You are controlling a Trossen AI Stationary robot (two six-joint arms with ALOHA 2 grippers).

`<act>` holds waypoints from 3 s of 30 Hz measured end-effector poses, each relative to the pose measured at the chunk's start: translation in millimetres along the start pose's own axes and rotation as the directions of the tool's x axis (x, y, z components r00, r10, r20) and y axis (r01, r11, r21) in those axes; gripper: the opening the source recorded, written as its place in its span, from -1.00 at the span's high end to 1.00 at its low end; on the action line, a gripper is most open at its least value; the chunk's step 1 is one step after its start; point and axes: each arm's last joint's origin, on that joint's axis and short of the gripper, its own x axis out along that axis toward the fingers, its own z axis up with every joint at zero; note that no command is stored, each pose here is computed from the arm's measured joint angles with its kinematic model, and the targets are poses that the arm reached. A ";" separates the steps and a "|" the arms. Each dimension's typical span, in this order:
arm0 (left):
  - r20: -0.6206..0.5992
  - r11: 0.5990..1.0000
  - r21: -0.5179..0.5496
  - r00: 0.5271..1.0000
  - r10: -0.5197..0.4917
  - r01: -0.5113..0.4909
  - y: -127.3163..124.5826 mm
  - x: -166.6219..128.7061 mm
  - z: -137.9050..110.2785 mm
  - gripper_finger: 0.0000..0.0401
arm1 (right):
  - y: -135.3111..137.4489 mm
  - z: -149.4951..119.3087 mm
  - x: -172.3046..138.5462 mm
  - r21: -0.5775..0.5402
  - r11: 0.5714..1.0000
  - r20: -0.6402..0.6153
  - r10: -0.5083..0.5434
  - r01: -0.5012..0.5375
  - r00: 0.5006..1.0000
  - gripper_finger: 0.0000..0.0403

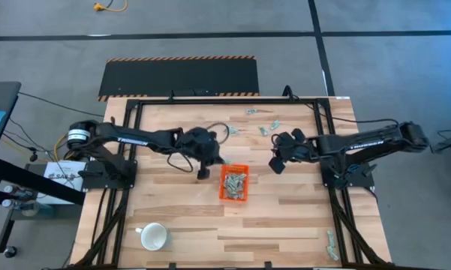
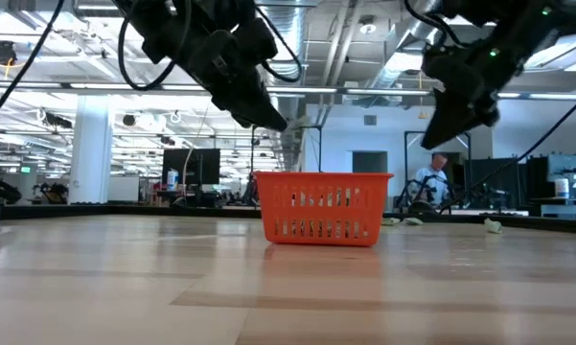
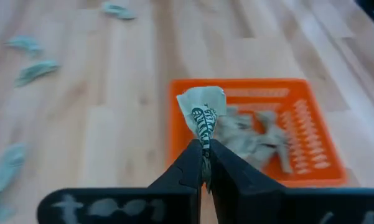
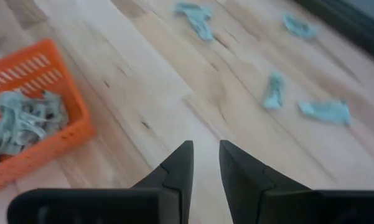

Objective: Pick and place Stevia / Truvia into bins
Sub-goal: Put the stevia packet into the orange bin

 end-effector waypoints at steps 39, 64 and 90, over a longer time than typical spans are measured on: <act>-0.135 0.993 0.106 0.990 -0.042 0.056 -3.0 43.0 -10.8 0.21 | -31.6 -41.5 -12.7 0.619 0.688 -0.320 -0.218 0.378 0.922 0.13; -0.201 0.998 0.063 0.980 -0.006 0.019 3.7 5.8 3.2 0.19 | -48.4 -57.7 56.0 0.694 0.518 -0.415 -0.279 0.499 0.866 -0.10; -0.297 0.991 0.043 0.946 0.132 -0.125 7.5 3.4 -4.7 0.19 | -40.4 -57.9 70.9 0.559 0.695 -0.396 -0.256 0.452 0.882 0.97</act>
